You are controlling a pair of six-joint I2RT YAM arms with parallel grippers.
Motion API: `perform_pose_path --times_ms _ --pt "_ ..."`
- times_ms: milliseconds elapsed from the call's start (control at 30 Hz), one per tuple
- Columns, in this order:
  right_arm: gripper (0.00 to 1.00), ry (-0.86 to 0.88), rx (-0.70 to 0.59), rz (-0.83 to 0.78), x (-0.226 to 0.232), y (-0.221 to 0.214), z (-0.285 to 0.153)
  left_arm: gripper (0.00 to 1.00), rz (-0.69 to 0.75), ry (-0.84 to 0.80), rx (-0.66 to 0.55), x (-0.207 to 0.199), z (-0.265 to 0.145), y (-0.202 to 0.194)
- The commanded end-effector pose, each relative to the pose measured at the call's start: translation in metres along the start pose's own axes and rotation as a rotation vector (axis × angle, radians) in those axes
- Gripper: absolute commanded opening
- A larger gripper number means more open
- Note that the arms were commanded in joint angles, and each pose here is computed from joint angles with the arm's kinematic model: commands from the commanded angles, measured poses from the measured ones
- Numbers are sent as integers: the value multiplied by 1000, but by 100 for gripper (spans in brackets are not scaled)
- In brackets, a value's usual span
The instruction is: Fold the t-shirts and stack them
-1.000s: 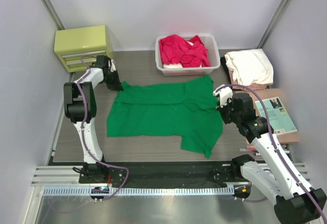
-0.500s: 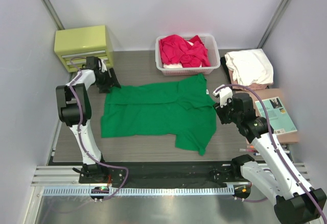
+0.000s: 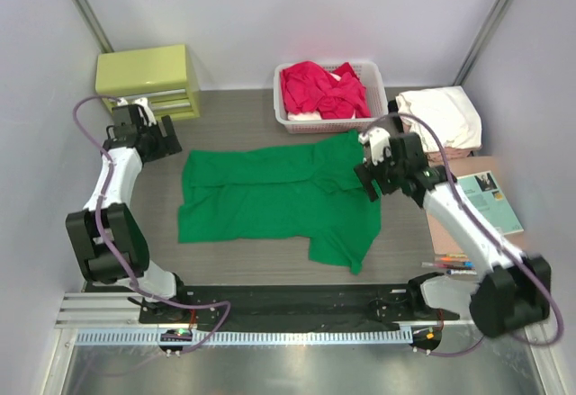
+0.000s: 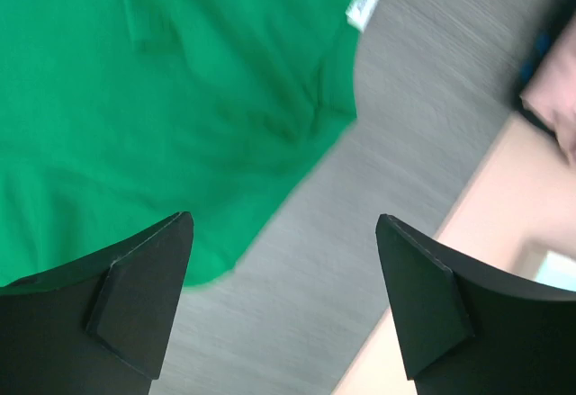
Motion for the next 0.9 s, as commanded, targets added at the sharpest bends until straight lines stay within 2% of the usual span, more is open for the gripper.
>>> perform_pose_path --times_ms 0,33,67,100,133,167,200,233,300,433,467,567,867 --pt "85 92 -31 77 3 57 44 86 55 37 -141 1 -17 27" --pt "62 123 -74 94 5 80 44 87 42 33 -139 0 -14 24" --pt "45 183 -95 126 12 91 48 87 38 17 -142 -3 -12 23" --pt "24 221 -50 151 17 91 67 88 32 8 -147 -5 -10 22" --pt "1 236 -84 158 17 113 67 86 36 -13 -152 -9 -4 19" --pt "1 254 -50 173 19 114 77 80 61 -44 -151 -21 -1 18" --pt "1 289 6 182 23 110 96 36 73 -43 -145 -25 2 17" --pt "1 294 -6 180 23 125 101 1 80 -42 -147 -30 4 20" --pt "1 300 46 171 28 122 121 0 95 -63 -127 -44 12 17" --pt "1 291 63 105 51 138 143 0 169 -69 -94 -69 18 15" --pt "1 314 82 92 64 136 148 0 214 -112 -77 -94 20 8" --pt "1 353 136 90 84 127 168 0 257 -146 -12 -117 34 -7" --pt "1 364 234 86 98 92 203 0 278 -101 101 -118 78 -29"
Point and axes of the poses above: each gripper's point midway between its finger pads, its own z axis out along the fingers, its own x axis along the line the jaws close on, y = z × x, the point moved 4 cm from there along -z, back along the fingers, and after that the axes turned 8 degrees about z, right-handed, at the moved point
